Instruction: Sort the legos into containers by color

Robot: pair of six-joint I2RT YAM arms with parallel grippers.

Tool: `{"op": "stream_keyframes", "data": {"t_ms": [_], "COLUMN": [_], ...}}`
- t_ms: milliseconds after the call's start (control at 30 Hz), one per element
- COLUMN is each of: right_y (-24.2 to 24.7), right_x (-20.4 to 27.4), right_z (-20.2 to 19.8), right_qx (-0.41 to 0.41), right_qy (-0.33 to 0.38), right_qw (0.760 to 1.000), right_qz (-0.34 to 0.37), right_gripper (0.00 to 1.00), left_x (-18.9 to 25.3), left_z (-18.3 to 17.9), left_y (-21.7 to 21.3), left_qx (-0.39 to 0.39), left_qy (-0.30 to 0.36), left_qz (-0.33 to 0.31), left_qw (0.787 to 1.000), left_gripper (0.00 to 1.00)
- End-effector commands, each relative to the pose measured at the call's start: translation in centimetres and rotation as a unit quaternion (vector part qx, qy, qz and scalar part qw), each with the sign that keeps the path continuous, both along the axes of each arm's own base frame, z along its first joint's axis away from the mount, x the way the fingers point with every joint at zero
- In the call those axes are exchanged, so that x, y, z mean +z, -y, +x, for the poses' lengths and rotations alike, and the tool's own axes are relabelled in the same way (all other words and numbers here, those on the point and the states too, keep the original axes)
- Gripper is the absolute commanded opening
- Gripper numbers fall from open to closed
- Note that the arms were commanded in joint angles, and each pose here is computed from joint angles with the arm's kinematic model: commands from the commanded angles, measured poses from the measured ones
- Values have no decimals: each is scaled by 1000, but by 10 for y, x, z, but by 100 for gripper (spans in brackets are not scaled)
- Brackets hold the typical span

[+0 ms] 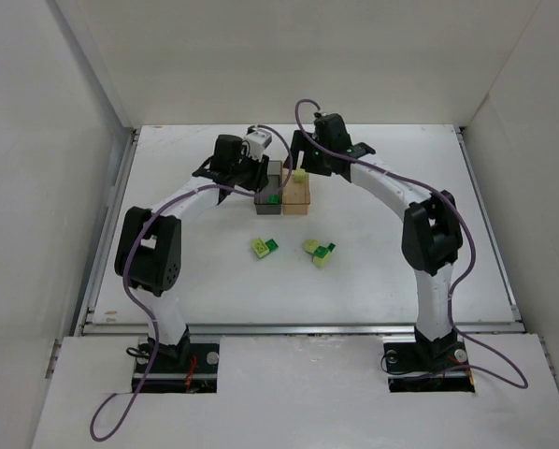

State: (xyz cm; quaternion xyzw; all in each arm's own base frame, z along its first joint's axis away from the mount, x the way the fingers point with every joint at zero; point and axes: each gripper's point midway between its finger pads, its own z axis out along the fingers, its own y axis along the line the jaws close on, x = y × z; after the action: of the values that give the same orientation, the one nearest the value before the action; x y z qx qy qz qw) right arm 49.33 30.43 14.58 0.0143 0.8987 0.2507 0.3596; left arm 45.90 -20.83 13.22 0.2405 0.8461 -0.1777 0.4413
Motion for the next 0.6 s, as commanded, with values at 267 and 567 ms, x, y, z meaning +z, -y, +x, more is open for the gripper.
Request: {"op": "stream_keyframes", "data": {"t_ms": [267, 567], "right_y": [27, 50], "right_x": [96, 114], "right_z": [-8, -33], "right_qx": [-3, 5], "right_qy": [96, 124], "right_qw": [995, 992], "right_qz": [13, -26], "right_gripper": [85, 85], "left_x": [35, 67], "left_z": [14, -68], "left_y": [18, 5], "left_qx": [-5, -157], "left_qy": [36, 79], "left_qz": [-2, 57], "left_qw": [999, 983], "left_gripper": [89, 85]}}
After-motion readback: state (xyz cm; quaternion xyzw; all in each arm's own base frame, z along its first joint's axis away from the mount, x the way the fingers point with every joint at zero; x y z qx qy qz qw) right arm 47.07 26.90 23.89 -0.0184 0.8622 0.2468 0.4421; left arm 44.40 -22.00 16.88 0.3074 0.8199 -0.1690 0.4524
